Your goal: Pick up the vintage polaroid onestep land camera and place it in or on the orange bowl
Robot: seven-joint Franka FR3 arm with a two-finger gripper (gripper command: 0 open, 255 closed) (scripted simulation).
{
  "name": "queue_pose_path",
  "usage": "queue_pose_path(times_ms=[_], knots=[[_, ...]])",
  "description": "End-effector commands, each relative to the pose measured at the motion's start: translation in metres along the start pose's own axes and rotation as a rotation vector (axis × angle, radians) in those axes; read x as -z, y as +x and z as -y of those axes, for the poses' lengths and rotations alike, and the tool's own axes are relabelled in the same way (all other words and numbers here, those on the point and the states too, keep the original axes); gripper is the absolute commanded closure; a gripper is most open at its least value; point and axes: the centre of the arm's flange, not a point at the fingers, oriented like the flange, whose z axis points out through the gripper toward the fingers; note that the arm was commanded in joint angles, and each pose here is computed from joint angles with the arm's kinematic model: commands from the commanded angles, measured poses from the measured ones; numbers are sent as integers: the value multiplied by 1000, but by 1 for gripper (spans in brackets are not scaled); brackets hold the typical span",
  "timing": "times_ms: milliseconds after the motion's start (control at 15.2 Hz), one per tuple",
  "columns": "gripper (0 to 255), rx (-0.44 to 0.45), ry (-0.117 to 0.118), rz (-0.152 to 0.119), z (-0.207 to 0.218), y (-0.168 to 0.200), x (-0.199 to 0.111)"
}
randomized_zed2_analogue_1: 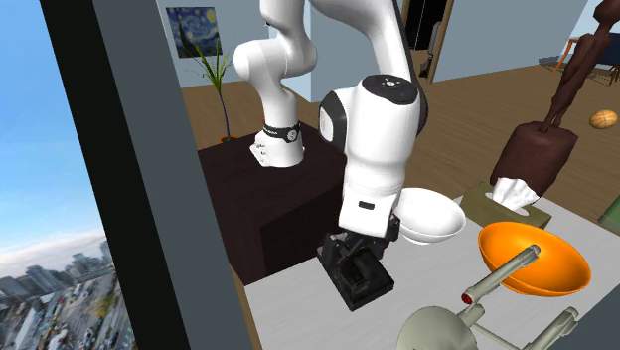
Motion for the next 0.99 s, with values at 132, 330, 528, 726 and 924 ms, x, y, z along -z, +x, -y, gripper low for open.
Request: queue_pose_path(times_ms=[132,330,528,726,924], knots=[[0,-2,1,-2,-2,5,-22],[0,-2,1,-2,-2,5,-38],[0,-2,1,-2,-2,5,-41],[0,-2,1,-2,-2,5,-41],[0,-2,1,-2,-2,5,-41]])
